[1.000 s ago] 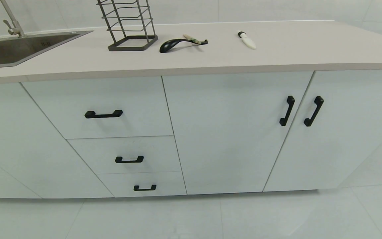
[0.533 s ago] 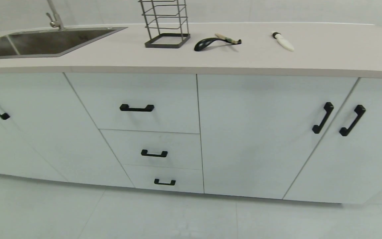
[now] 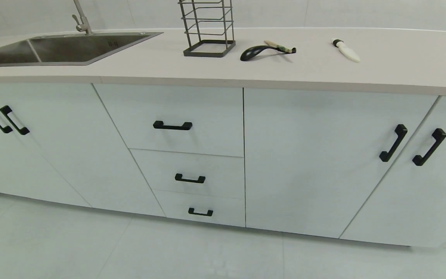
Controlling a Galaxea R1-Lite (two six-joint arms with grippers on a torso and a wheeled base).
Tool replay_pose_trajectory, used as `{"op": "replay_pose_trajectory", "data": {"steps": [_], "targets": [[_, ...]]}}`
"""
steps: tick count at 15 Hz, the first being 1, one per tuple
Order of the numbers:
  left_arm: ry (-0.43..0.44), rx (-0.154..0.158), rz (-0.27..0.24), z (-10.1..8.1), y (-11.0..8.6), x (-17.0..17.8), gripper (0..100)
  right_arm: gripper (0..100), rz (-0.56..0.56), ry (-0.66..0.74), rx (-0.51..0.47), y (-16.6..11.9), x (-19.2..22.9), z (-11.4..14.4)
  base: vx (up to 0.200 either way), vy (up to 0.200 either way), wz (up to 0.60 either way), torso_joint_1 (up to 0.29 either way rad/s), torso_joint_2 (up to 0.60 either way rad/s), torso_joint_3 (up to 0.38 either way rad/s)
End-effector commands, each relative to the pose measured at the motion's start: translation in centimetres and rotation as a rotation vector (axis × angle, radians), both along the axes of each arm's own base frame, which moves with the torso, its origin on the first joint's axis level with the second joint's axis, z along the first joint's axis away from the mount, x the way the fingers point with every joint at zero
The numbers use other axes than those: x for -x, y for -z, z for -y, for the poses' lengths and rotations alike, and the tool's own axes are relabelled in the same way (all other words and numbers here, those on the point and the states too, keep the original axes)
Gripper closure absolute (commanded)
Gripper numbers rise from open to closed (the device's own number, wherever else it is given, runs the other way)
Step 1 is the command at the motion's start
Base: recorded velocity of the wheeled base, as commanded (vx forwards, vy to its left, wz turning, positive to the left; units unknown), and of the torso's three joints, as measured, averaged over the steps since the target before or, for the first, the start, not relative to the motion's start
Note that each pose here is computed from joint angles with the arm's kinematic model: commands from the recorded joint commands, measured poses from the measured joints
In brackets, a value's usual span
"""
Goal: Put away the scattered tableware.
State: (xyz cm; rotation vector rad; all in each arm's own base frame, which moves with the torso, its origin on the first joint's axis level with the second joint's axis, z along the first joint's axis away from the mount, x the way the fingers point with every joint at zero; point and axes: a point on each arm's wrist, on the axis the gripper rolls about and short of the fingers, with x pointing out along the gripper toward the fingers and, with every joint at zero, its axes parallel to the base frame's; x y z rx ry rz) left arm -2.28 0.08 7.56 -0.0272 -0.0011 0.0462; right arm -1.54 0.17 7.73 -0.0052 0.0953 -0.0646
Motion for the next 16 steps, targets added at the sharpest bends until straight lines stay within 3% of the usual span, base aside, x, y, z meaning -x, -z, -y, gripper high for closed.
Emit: {"op": "replay_pose_trajectory", "data": {"steps": [1,12,13,14,15,16], "targets": [[-0.001,0.002,0.001,0.0,0.0,0.0,0,100,-0.002,0.001,0.001,0.0,0.0,0.0,0.000,0.000,0.00,0.000,0.00,0.000],[0.002,0.011,0.002,0.0,0.0,0.0,0,100,-0.002,0.001,0.001,0.0,0.0,0.0,0.000,0.000,0.00,0.000,0.00,0.000],[0.005,0.014,0.034,0.0,-0.3,0.0,0,100,-0.002,0.001,0.001,0.0,0.0,0.0,0.000,0.000,0.00,0.000,0.00,0.000],[0.007,0.005,0.158,0.0,-2.0,0.2,0,100,-0.002,0.001,0.001,0.0,0.0,0.0,0.000,0.000,0.00,0.000,0.00,0.000],[0.013,0.000,0.207,0.1,-3.4,0.3,0,100,-0.002,0.001,0.001,0.0,0.0,0.0,0.000,0.000,0.00,0.000,0.00,0.000],[0.033,-0.013,0.203,0.1,-4.6,0.3,0,100,-0.002,0.001,0.001,0.0,0.0,0.0,0.000,0.000,0.00,0.000,0.00,0.000]]}}
